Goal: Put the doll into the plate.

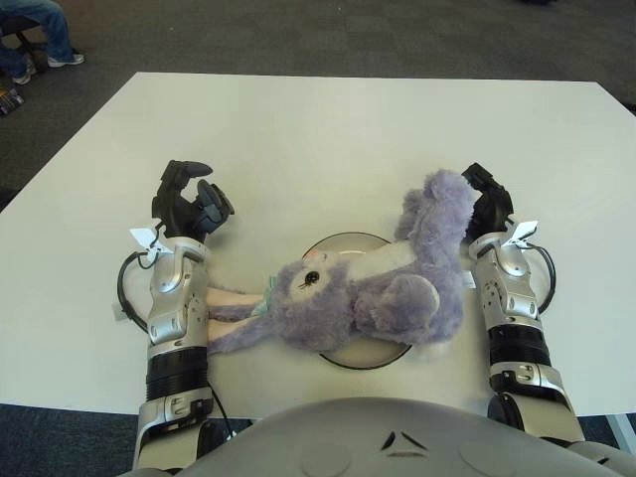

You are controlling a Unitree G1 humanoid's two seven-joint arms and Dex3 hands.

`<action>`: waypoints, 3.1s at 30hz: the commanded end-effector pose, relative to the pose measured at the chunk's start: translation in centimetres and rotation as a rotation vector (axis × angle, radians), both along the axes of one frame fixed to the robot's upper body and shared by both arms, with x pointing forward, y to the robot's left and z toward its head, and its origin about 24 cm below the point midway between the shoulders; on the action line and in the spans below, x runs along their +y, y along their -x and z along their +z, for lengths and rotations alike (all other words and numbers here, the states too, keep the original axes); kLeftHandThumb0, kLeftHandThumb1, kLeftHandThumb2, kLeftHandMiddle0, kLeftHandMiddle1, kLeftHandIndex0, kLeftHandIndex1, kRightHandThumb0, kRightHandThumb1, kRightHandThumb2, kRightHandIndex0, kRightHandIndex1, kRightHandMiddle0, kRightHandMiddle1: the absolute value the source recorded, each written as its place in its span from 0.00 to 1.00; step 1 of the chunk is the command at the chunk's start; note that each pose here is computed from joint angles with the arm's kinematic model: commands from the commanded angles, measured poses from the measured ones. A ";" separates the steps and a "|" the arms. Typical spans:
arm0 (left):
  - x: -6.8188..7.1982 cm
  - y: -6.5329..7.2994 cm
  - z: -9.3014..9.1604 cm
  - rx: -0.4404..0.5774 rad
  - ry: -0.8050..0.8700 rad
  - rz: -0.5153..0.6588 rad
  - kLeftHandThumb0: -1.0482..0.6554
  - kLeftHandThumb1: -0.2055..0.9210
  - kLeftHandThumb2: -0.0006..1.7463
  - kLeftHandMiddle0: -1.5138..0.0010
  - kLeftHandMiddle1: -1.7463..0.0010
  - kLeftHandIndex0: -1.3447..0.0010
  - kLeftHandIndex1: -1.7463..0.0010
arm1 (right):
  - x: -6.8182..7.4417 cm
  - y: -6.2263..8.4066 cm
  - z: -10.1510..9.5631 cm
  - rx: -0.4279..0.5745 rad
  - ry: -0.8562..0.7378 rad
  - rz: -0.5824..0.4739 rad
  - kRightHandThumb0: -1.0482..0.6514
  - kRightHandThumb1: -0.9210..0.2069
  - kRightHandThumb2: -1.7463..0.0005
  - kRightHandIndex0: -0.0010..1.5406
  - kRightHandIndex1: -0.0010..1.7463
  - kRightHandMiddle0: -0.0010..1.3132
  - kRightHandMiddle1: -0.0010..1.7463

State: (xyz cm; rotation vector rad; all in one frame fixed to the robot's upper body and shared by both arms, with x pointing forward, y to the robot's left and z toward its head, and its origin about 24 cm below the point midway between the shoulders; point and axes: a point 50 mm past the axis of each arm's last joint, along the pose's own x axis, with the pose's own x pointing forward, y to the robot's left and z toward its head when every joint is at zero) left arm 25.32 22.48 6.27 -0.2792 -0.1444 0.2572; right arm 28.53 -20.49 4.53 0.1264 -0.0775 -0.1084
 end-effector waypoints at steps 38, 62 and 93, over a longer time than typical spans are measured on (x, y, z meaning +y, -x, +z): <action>-1.3 -0.1 -4.7 0.168 -0.162 -0.117 0.34 0.47 0.75 0.17 0.00 0.55 0.00 | -0.5 0.0 0.1 0.004 -0.001 -0.003 0.31 0.61 0.19 0.81 1.00 0.52 1.00; -1.1 -0.1 -5.3 0.208 -0.126 -0.121 0.33 0.46 0.76 0.18 0.00 0.54 0.00 | -0.5 -0.1 0.1 0.007 0.001 -0.003 0.31 0.61 0.19 0.80 1.00 0.52 1.00; -2.1 0.8 -4.9 0.149 -0.152 -0.057 0.32 0.43 0.78 0.16 0.00 0.52 0.00 | -0.4 -0.2 -0.1 0.034 -0.002 -0.005 0.31 0.61 0.18 0.82 1.00 0.52 1.00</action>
